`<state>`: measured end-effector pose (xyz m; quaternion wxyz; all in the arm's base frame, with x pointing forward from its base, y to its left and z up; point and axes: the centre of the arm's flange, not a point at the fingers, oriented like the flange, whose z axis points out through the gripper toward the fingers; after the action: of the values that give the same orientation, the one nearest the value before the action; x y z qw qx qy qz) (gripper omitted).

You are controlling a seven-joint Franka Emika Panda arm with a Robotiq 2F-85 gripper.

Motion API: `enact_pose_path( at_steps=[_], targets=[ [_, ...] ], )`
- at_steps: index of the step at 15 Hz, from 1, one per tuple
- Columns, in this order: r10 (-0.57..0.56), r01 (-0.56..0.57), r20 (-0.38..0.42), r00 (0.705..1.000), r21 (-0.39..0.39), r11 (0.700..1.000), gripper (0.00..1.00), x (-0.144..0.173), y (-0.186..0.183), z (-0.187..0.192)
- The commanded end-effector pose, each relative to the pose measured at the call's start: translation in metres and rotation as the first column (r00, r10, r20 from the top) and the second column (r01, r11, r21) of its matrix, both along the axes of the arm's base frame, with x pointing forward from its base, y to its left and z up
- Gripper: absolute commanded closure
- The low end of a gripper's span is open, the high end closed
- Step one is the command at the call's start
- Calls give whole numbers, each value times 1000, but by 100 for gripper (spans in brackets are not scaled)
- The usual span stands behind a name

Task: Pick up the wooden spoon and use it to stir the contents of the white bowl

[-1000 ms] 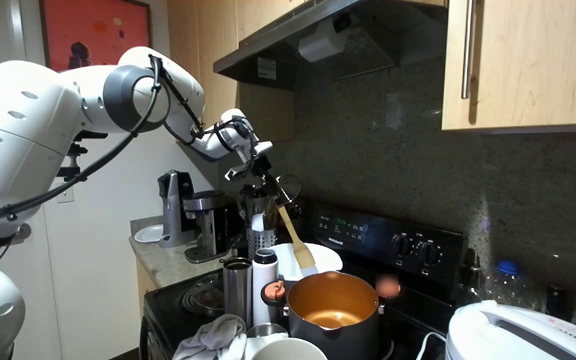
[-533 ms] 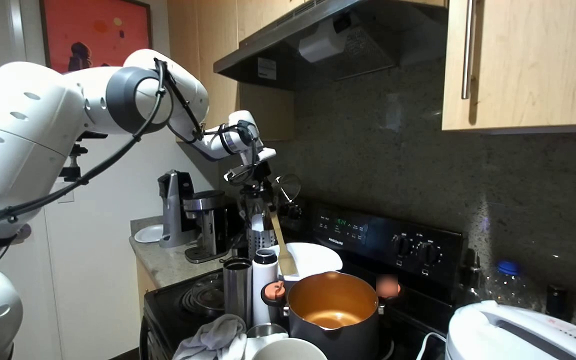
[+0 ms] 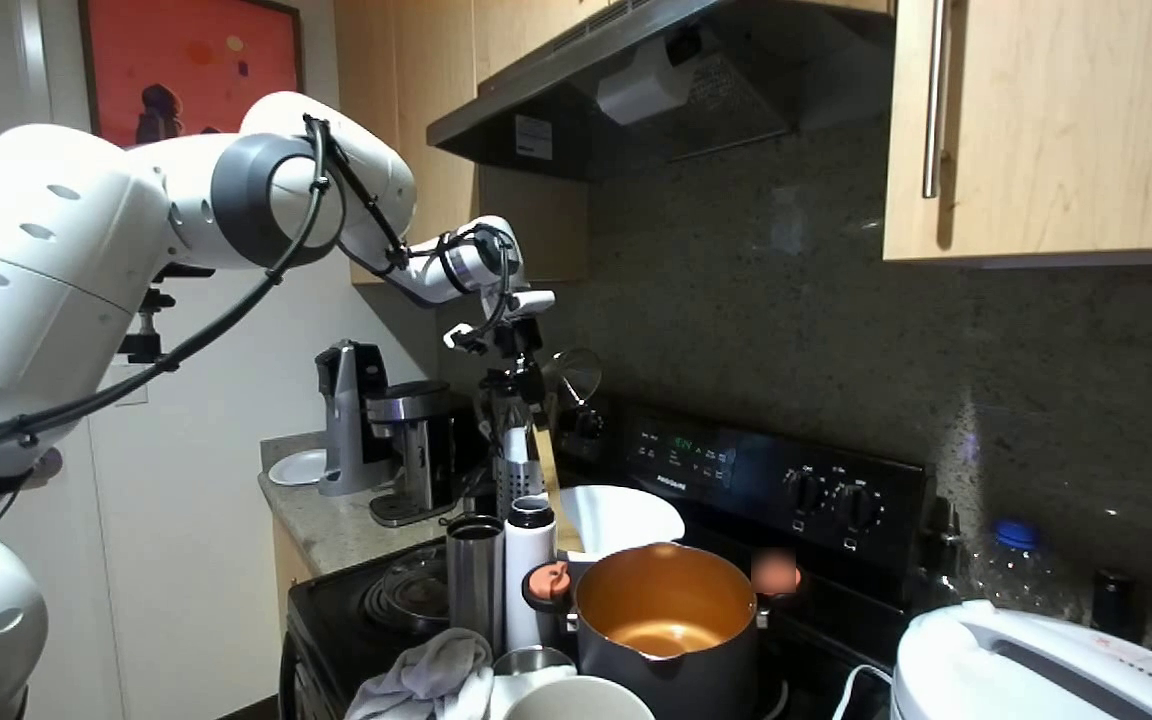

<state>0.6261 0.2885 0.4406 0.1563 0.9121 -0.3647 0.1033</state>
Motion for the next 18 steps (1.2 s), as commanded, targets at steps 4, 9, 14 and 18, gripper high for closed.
enact_pose_path(
  at_steps=[4,9,14,18],
  targets=[
    [43,-33,58,997,-156,987,95,3,14,1],
    [40,-31,95,995,-94,995,95,5,16,-7],
    [40,-41,61,997,7,999,95,12,16,-12],
    [64,-63,-34,997,24,998,95,13,14,-15]
  ],
)
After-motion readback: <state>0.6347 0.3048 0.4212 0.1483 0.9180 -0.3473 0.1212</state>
